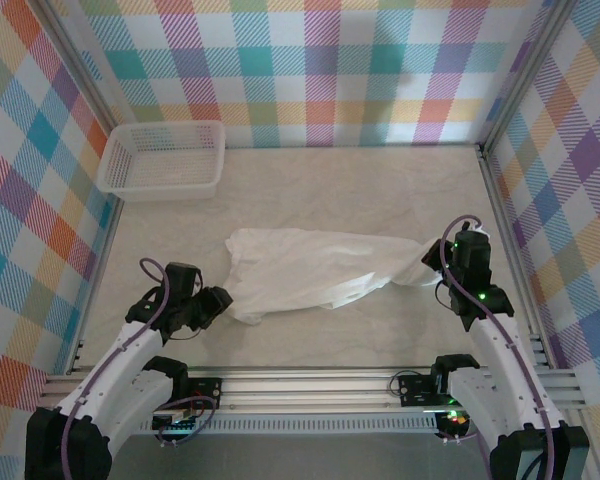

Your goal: Fold the inside-out t-shirt

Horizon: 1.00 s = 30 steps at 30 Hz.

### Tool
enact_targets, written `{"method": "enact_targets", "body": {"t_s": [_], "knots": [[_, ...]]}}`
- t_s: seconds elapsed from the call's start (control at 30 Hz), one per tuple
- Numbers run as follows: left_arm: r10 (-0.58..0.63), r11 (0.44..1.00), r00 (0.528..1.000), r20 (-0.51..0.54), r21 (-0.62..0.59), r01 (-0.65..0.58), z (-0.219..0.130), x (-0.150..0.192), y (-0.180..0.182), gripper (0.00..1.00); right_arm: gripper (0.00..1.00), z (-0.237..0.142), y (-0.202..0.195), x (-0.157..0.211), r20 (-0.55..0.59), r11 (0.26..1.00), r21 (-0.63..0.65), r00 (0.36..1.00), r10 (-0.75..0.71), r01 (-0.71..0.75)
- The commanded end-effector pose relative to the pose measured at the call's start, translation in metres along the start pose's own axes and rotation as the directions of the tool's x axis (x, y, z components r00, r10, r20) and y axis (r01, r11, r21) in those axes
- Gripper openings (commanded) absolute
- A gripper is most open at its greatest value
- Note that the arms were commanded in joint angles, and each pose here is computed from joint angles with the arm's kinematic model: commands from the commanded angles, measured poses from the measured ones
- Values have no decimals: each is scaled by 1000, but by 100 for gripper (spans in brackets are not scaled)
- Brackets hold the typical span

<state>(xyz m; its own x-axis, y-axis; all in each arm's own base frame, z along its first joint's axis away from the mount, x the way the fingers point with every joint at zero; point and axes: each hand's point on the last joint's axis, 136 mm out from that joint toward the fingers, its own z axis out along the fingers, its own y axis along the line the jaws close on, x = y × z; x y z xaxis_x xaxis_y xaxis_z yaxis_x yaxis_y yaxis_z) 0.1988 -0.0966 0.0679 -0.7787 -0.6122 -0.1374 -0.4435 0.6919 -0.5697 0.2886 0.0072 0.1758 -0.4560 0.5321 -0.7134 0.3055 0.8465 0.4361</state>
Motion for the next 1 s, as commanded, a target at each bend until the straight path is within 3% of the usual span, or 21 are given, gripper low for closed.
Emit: {"method": "enact_targets", "body": {"t_s": [0.0,0.13,0.23,0.33,0.47,0.57,0.7,0.8,0.97], "knots": [[7,997,998,-57,83,-2,2,5,-19,47,0,-3,13,-14,34,999,-50,999,16,-14],[5,999,981,-196,-38,-13,18,23,2,51,0,-4,15,-14,30,998,-57,999,19,-17],[24,981,970,-244,-181,-70,16,26,25,35,0,-4,16,-15,29,998,-60,999,16,-14],[28,954,988,-153,-290,-72,-1,15,43,15,0,-5,17,-16,30,998,-62,1000,8,-6],[18,952,1000,-9,-304,-20,-12,-2,48,6,0,-4,15,-13,25,998,-56,1000,17,-16],[51,967,999,18,-250,-45,-11,-6,40,0,0,-5,14,-14,27,998,-54,999,22,-20],[40,965,999,-16,-258,-43,-8,-1,41,2,0,-6,19,-18,36,998,-67,999,17,-15],[31,965,999,-30,-259,-38,-3,-3,37,27,0,-5,24,-19,29,996,-88,999,17,-14],[27,982,998,-64,-188,-38,16,-3,25,33,0,0,25,-16,7,995,-94,1000,30,-29]]}}
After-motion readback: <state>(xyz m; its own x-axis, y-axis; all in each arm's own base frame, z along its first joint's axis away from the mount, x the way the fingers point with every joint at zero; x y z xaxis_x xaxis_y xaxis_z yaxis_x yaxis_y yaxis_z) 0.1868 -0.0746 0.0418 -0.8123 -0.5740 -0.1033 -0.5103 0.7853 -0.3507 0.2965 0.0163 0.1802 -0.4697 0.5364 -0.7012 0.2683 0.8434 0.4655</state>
